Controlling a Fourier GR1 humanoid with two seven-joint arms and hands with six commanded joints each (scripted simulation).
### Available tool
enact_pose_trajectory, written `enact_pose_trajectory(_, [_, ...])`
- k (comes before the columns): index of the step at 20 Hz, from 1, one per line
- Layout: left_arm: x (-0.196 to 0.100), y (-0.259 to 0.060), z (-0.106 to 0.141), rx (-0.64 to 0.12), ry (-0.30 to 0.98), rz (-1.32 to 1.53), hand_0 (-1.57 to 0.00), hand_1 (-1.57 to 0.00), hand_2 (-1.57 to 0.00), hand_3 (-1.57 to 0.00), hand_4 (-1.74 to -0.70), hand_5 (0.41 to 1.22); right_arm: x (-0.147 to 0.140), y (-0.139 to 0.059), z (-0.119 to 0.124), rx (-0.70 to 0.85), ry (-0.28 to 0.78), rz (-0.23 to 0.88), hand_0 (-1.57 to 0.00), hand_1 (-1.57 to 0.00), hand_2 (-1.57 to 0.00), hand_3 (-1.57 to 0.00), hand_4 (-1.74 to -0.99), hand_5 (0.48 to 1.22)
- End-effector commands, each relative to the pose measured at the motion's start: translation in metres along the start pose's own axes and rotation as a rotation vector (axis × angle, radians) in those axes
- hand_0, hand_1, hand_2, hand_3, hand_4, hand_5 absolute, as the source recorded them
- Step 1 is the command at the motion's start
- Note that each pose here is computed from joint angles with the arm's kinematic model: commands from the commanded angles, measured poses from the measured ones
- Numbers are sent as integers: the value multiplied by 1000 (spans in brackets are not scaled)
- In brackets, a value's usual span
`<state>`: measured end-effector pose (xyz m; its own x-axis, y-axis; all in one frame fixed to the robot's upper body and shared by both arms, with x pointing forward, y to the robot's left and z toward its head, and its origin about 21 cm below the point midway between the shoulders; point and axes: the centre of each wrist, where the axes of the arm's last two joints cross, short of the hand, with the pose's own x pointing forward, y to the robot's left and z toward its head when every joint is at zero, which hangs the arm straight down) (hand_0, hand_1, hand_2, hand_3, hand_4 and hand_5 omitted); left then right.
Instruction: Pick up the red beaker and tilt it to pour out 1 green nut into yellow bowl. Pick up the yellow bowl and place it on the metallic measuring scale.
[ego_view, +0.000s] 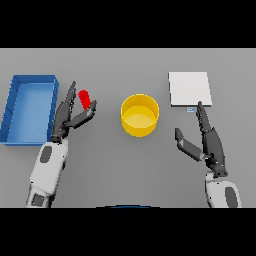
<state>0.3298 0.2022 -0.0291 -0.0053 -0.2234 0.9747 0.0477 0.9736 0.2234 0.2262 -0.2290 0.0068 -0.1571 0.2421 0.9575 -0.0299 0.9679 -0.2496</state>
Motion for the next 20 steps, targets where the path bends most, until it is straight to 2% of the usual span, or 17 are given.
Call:
enact_pose_trajectory(1, [2,-4,-5,-3,-15,-14,1,1,1,1,-1206,636,0,2,0,7,1,0,1,1,1,1,-1247,673])
enact_pose_trajectory(5, [2,-17,-17,-13,-51,-50,1,1,1,1,-1252,661,0,1,6,11,-10,-2,1,1,1,1,-1257,686])
enact_pose_trajectory(11, [4,-21,-38,-6,-49,-63,1,1,1,1,-1271,692,1,2,2,7,-15,-11,1,1,1,1,-1265,691])
enact_pose_trajectory(12, [2,-24,-39,7,-61,-58,1,-24,-41,1,-1297,715,4,3,3,-1,-17,1,1,1,1,1,-1259,691])
enact_pose_trajectory(13, [3,-22,-42,23,-71,-55,-93,-141,-150,-47,-1324,741,5,1,4,0,-29,6,1,1,1,1,-1255,691])
enact_pose_trajectory(14, [0,-27,-41,39,-80,-43,-322,-364,-358,-218,-1355,770,4,-1,3,-1,-22,9,1,1,1,1,-1252,690])
enact_pose_trajectory(15, [-4,-30,-40,47,-70,-35,-572,-606,-600,-421,-1424,860,7,2,3,-6,-19,10,1,1,1,1,-1247,688])
enact_pose_trajectory(17, [-3,-33,-44,42,-88,-52,-932,-953,-950,-761,-1529,990,6,-1,3,-3,-16,21,1,1,1,1,-1241,695])
enact_pose_trajectory(19, [-6,-35,-43,30,-122,-26,-1162,-1176,-1173,-997,-1601,1073,4,2,1,1,1,3,1,1,1,1,-1233,688])
enact_pose_trajectory(20, [-5,-36,-44,34,-116,-25,-1244,-1255,-1253,-1111,-1572,1103,4,5,0,3,-3,0,1,1,1,1,-1233,686])
